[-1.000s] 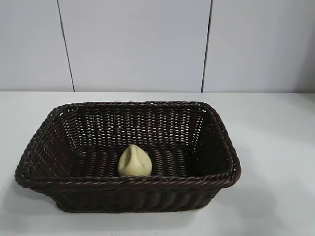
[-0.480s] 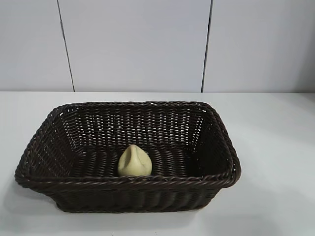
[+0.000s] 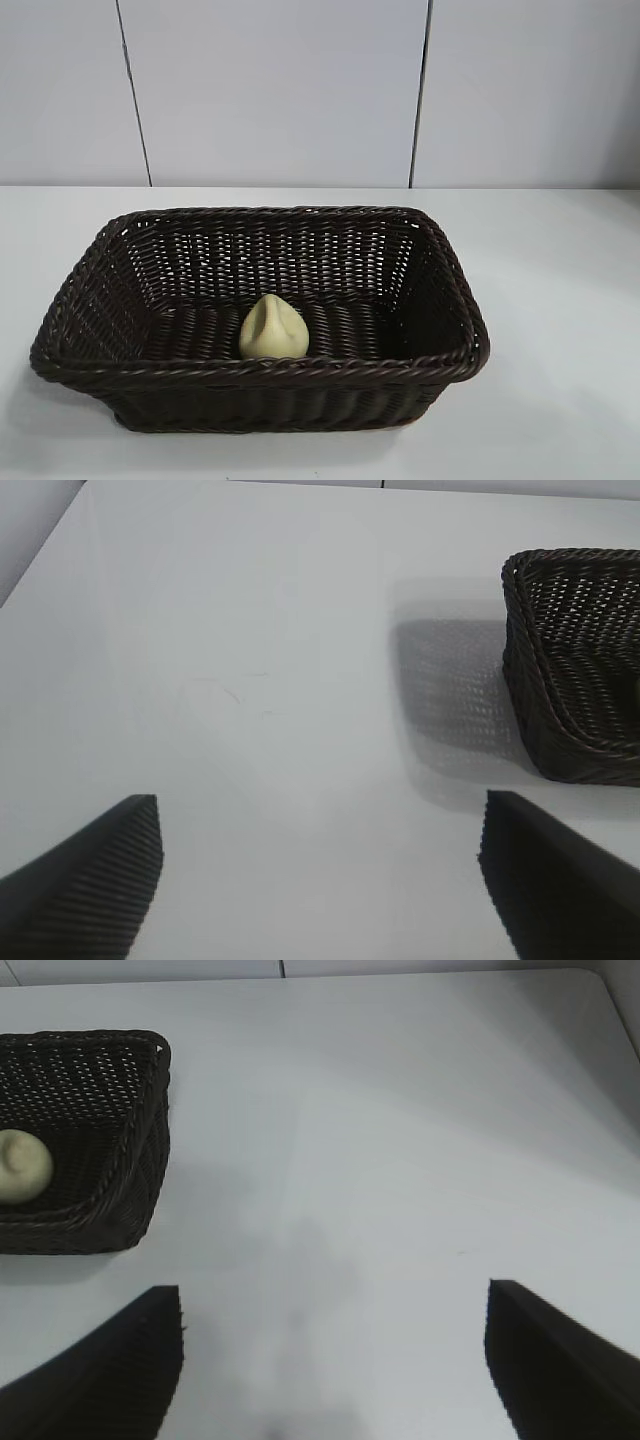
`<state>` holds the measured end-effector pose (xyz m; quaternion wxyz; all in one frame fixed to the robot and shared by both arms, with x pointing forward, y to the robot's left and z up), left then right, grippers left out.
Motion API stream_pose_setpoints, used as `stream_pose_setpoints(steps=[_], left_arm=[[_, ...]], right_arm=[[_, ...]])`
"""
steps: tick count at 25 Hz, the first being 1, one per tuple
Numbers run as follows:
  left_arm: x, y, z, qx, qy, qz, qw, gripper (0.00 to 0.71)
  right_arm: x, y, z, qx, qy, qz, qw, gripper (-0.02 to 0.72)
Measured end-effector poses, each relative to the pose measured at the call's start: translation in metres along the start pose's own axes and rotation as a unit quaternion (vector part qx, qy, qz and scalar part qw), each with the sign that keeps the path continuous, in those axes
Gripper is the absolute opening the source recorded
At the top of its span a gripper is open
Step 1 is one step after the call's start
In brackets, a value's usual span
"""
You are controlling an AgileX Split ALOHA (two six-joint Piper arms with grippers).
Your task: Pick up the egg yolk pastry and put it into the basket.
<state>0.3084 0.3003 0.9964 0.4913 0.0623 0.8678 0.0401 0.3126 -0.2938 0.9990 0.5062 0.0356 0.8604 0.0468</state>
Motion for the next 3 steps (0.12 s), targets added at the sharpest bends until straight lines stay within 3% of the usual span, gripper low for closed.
stream_pose_setpoints(steps=[3], left_arm=[[0.0, 0.0, 0.0, 0.0, 0.0, 0.0, 1.0, 0.627]], right_arm=[[0.0, 0.0, 0.0, 0.0, 0.0, 0.0, 1.0, 0.591]])
Point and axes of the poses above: a point on each arm's last joint axis where the gripper is mounted, z pointing out along that axis toward the gripper, y along the wrist's bending axis when the last joint is at zero, x = y × z, the point moved 9 cm from there along z, pointing out along that axis toward the gripper, and after that the axes turned 7 degrees about z, right-handed, at the moved point
